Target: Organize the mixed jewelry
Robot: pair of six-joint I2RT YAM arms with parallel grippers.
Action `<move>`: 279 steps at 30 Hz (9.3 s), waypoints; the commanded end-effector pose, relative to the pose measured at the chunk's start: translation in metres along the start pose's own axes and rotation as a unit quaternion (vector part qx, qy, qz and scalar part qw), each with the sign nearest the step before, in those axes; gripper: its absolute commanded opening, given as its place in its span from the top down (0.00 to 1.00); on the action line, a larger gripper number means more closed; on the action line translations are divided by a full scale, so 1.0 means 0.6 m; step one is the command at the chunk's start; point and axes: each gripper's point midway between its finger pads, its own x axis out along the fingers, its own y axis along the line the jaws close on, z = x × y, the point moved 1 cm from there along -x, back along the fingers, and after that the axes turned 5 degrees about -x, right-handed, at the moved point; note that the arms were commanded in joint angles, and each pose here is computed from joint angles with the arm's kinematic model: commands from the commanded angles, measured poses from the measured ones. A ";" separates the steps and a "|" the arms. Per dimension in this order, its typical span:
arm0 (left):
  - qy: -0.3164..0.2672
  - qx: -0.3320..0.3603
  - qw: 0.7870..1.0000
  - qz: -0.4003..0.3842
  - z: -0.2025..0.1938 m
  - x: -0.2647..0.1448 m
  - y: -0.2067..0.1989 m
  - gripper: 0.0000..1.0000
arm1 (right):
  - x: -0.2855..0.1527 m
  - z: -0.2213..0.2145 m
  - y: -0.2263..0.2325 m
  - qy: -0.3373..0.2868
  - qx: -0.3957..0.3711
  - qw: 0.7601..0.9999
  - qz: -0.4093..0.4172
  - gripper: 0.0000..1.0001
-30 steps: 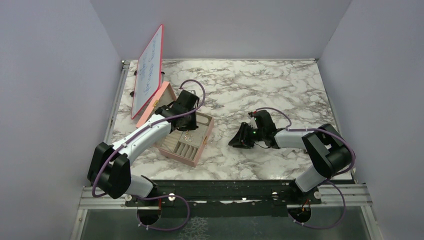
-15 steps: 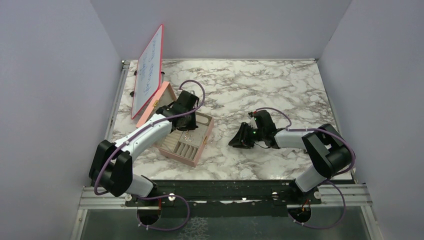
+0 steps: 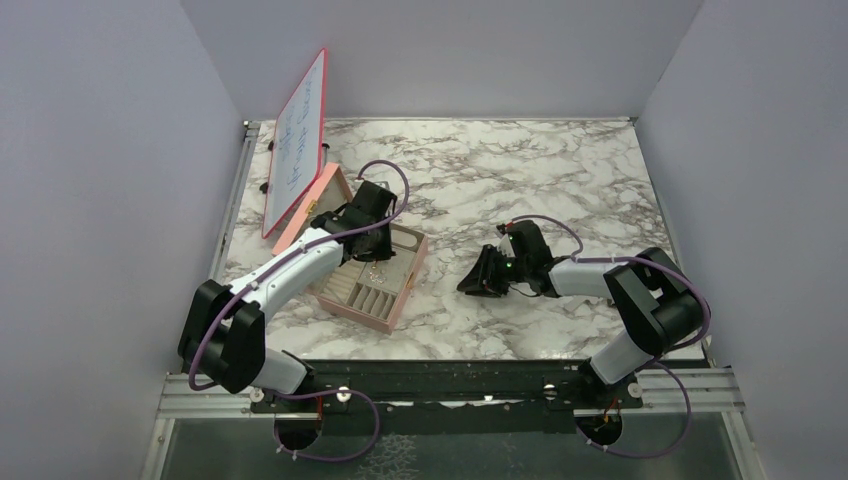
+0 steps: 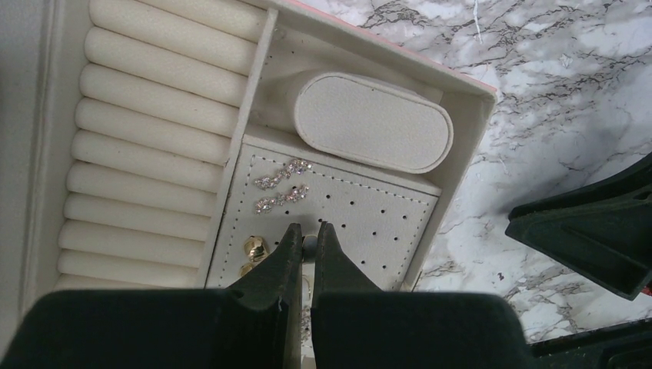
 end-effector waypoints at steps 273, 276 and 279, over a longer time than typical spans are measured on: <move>-0.238 -0.172 0.729 -0.619 0.137 -0.375 -0.245 1.00 | -0.311 0.140 0.465 -0.223 -0.173 0.850 0.445 0.37; -0.235 -0.172 0.736 -0.611 0.136 -0.363 -0.246 1.00 | -0.318 0.141 0.474 -0.228 -0.190 0.846 0.444 0.37; -0.228 -0.171 0.739 -0.611 0.137 -0.357 -0.250 1.00 | -0.314 0.142 0.478 -0.221 -0.200 0.845 0.444 0.37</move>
